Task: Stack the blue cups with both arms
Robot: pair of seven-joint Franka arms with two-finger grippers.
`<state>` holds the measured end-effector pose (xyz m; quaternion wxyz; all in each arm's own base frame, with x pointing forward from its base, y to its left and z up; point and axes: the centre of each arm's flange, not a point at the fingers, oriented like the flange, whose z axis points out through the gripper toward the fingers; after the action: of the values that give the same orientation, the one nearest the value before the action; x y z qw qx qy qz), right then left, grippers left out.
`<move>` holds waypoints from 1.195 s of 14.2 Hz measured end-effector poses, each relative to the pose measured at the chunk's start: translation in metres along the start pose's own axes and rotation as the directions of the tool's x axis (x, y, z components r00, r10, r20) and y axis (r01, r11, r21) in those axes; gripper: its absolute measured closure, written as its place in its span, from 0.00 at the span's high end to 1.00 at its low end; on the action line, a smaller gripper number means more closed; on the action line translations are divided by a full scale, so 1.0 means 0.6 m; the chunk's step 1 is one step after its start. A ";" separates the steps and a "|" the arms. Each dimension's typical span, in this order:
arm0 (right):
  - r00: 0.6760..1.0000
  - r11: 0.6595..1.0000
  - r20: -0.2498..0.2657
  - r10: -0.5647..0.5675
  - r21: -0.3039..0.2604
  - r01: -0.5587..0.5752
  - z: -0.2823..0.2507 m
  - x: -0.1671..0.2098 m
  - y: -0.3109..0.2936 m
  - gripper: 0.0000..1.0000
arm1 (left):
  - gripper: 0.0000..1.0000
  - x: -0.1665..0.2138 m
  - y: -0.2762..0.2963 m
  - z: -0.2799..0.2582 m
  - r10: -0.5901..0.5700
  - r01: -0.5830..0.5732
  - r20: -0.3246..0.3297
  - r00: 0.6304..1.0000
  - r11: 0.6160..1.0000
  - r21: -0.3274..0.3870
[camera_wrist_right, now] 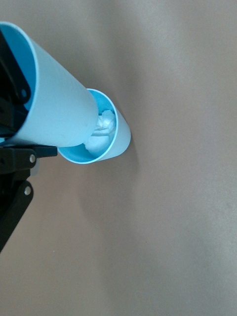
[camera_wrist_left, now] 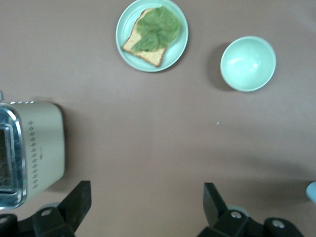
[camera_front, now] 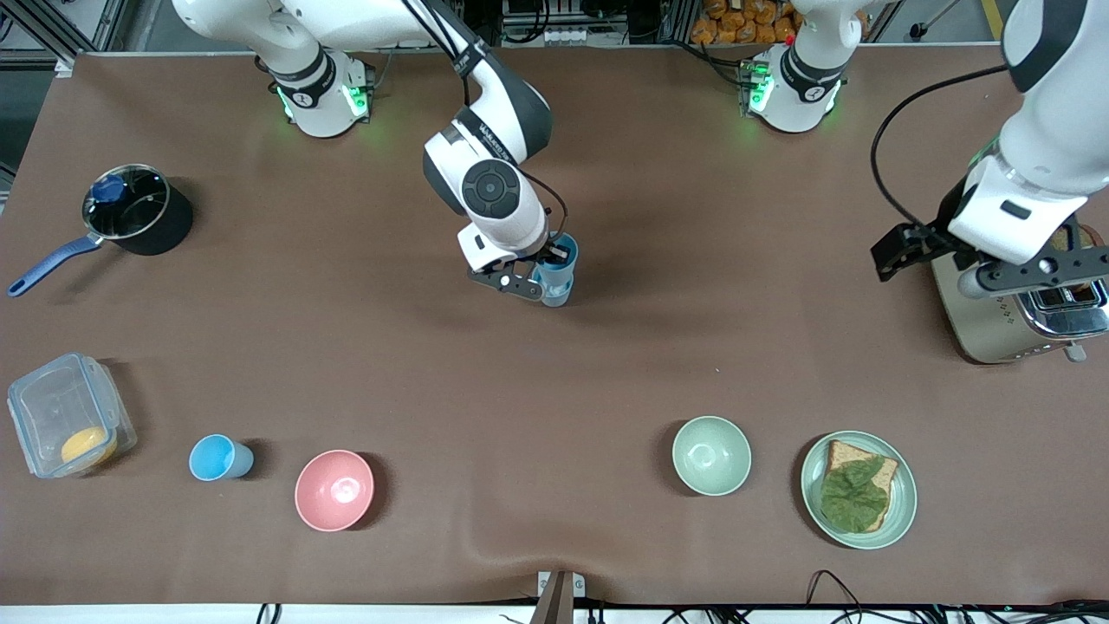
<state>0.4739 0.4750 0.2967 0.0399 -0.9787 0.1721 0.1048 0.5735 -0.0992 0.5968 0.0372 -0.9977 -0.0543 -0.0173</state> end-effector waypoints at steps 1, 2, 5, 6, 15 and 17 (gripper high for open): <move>1.000 1.000 0.000 0.000 -0.003 0.000 0.006 0.001 0.000 0.05 | 1.00 0.000 -0.015 0.001 0.000 0.000 0.017 1.000 1.000 -0.009; 1.000 1.000 0.000 0.001 -0.005 -0.001 0.010 0.003 0.000 0.05 | 1.00 0.001 -0.030 0.002 -0.001 0.002 0.030 1.000 1.000 -0.021; 1.000 1.000 -0.005 -0.002 -0.011 0.002 0.014 0.004 0.001 0.05 | 1.00 -0.003 -0.050 0.001 -0.005 0.006 0.049 0.999 0.999 -0.032; 1.000 1.000 -0.007 -0.005 -0.015 0.005 0.015 0.005 0.001 0.05 | 1.00 -0.010 -0.047 -0.003 -0.001 0.002 0.053 0.999 1.000 -0.029; 1.000 1.000 -0.012 -0.007 -0.029 0.007 0.030 0.011 0.001 0.39 | 1.00 -0.026 -0.060 -0.006 -0.014 0.015 0.061 0.998 1.000 -0.017; 1.000 1.000 -0.019 -0.007 -0.021 0.007 0.021 0.015 -0.002 0.59 | 1.00 -0.026 -0.060 -0.006 -0.013 0.015 0.061 0.998 1.000 -0.017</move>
<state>0.4804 0.4745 0.2826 0.0284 -0.9806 0.1681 0.0972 0.5541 -0.0654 0.6026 0.0265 -0.9976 -0.0623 0.0124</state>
